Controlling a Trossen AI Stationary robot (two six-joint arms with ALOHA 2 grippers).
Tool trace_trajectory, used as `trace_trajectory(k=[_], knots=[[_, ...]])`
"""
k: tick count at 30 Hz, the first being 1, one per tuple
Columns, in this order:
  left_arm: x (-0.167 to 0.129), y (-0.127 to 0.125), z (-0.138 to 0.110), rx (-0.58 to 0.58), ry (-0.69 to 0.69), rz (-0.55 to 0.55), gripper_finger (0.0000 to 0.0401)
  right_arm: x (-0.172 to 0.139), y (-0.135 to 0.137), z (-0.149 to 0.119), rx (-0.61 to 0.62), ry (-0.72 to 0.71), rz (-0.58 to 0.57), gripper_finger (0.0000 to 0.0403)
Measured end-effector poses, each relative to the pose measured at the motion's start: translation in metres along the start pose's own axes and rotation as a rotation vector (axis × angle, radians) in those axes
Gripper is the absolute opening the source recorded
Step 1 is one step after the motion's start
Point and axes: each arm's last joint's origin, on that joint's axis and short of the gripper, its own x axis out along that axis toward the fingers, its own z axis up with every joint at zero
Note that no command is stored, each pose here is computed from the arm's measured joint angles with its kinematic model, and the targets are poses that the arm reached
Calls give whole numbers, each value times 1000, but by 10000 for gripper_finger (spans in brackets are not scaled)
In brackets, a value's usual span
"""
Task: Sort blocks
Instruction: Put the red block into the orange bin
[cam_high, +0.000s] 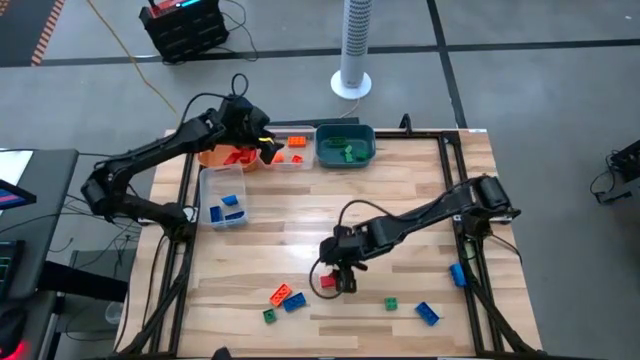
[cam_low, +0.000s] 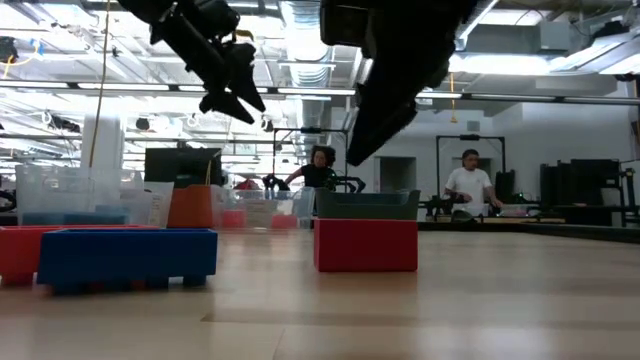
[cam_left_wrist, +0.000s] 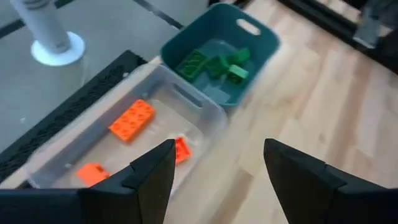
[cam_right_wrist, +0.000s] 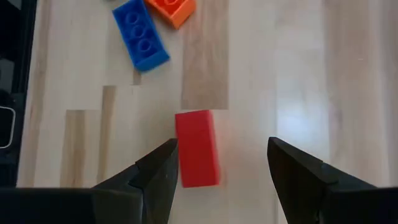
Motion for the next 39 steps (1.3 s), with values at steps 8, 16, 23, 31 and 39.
trace_trajectory(k=[8,16,23,31,39], knots=[[-7,-18,0,44,-17,-64,237,14,34,5,-77,47,-17,249],[-7,-24,-1,91,-10,-81,237,27,36,-7,-13,98,-120,249],[-7,-24,-1,90,-10,-79,237,31,34,-10,-10,97,-125,249],[-7,-23,-5,85,31,-76,237,36,38,-17,-22,82,-109,249],[-6,-23,-5,84,36,-76,237,61,40,-30,-31,153,-136,249]])
